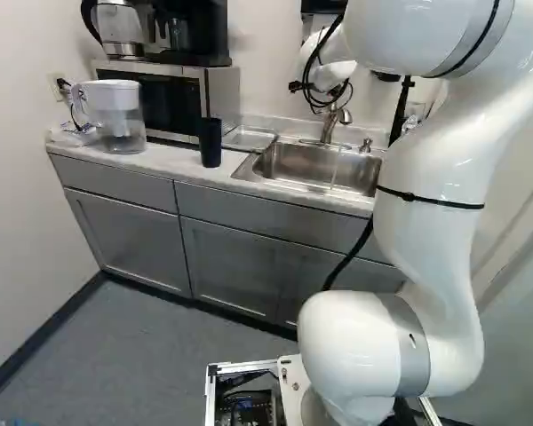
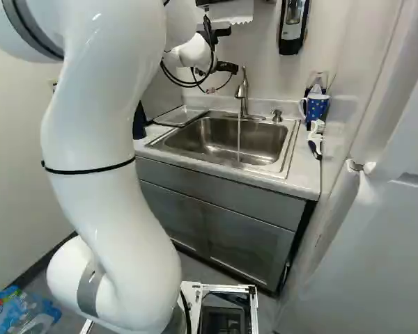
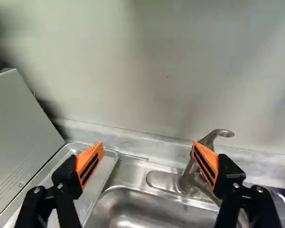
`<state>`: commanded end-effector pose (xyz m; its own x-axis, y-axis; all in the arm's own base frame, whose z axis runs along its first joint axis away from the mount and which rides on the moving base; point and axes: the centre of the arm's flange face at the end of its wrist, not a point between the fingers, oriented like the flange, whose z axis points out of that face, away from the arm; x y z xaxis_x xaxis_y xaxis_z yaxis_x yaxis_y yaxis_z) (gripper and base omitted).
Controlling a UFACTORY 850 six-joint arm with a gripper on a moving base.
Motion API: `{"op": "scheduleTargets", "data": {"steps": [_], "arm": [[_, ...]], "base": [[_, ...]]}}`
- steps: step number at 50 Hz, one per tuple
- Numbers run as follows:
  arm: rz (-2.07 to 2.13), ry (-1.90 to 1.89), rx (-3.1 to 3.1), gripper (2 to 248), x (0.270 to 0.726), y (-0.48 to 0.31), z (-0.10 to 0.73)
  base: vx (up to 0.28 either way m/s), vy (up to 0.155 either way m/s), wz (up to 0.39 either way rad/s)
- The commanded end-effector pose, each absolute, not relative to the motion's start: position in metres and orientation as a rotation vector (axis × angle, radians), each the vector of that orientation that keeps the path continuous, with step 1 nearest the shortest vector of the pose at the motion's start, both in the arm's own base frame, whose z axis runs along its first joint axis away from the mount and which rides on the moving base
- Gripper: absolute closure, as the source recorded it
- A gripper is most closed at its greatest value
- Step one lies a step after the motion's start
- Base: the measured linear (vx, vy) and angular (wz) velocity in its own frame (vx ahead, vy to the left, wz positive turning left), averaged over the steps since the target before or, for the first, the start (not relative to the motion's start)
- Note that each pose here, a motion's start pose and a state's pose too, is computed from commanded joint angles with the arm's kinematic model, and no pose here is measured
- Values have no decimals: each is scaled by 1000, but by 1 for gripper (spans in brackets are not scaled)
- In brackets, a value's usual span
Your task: Rinse the cup and place it in the tray
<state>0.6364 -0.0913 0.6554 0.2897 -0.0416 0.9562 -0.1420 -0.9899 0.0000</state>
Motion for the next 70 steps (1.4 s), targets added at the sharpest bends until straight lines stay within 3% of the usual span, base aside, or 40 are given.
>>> {"op": "scheduleTargets", "data": {"steps": [70], "arm": [[1448,-140,2730,3,496,-51,637]], "base": [[0,0,0]]}}
